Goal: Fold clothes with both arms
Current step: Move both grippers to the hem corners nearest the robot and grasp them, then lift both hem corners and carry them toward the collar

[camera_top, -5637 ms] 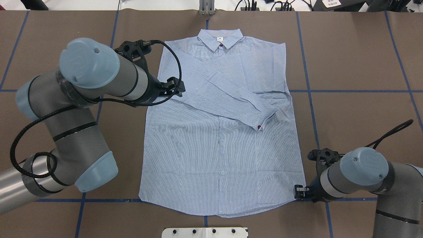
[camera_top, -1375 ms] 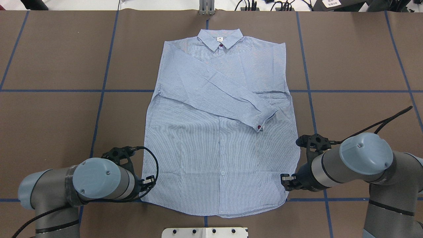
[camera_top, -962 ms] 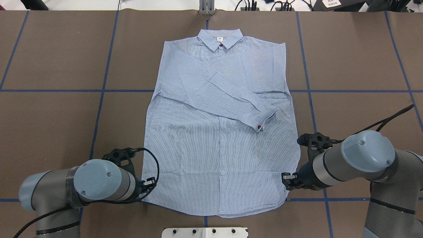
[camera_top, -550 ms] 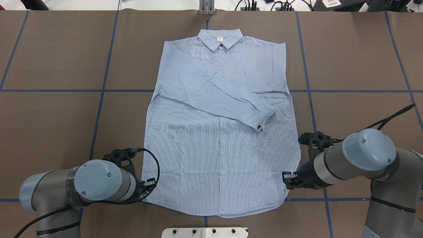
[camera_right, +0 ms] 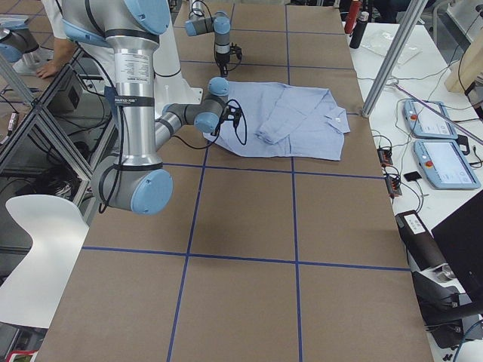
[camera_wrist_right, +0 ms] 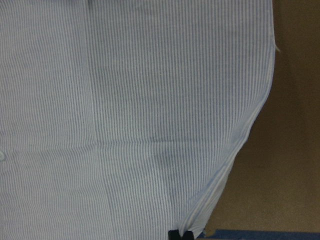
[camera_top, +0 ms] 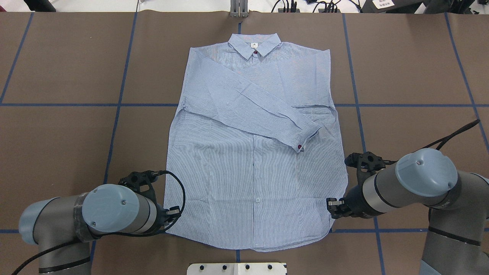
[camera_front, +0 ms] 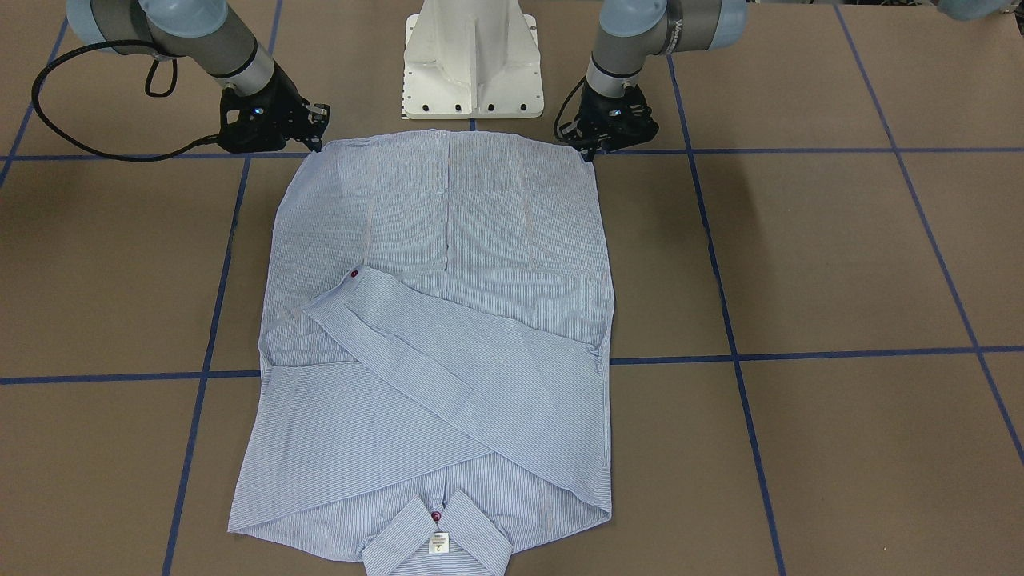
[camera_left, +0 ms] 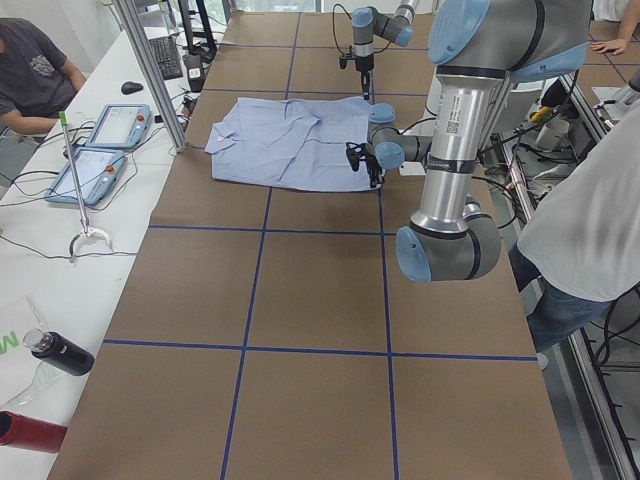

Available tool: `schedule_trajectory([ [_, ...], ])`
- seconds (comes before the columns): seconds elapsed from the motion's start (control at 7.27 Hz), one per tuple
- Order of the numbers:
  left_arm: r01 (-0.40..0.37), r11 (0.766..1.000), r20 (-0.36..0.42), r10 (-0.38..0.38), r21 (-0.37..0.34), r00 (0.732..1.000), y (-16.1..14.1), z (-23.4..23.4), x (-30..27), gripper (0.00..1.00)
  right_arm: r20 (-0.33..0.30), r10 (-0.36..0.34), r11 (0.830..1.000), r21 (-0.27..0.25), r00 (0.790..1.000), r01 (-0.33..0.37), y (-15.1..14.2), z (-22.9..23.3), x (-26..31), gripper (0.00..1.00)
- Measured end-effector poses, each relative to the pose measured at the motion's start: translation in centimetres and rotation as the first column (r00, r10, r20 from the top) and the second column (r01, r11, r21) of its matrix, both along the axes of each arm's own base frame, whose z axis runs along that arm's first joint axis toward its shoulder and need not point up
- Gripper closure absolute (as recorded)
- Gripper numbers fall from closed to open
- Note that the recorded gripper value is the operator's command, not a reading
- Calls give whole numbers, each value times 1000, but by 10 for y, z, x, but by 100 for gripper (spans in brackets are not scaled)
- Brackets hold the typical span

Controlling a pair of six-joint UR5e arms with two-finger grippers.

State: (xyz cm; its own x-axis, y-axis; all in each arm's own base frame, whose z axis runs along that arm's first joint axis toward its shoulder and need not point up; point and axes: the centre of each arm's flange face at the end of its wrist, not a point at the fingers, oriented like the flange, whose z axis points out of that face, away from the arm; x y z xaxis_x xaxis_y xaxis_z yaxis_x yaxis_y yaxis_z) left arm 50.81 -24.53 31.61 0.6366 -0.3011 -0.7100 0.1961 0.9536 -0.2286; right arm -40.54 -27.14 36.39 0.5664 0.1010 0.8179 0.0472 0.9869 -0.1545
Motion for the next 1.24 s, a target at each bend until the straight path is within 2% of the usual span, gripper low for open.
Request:
schedule_trajectory([
  [0.41,-1,1000,8,1,-5,1000,5,-22,-22,100,37,-19,999,-39,999,21,-11,-8,18,100],
  [0.69,-11,1000,21,11,-16,1000,13,-48,-49,100,112,-83,991,-97,990,94,-12,-27,44,100],
  [0.96,-86,995,26,87,-51,996,44,-73,-72,100,179,-186,964,-155,966,214,6,-42,61,100],
  [1.24,-167,984,26,169,-63,985,81,-90,-87,100,213,-253,940,-179,944,292,27,-50,76,100],
])
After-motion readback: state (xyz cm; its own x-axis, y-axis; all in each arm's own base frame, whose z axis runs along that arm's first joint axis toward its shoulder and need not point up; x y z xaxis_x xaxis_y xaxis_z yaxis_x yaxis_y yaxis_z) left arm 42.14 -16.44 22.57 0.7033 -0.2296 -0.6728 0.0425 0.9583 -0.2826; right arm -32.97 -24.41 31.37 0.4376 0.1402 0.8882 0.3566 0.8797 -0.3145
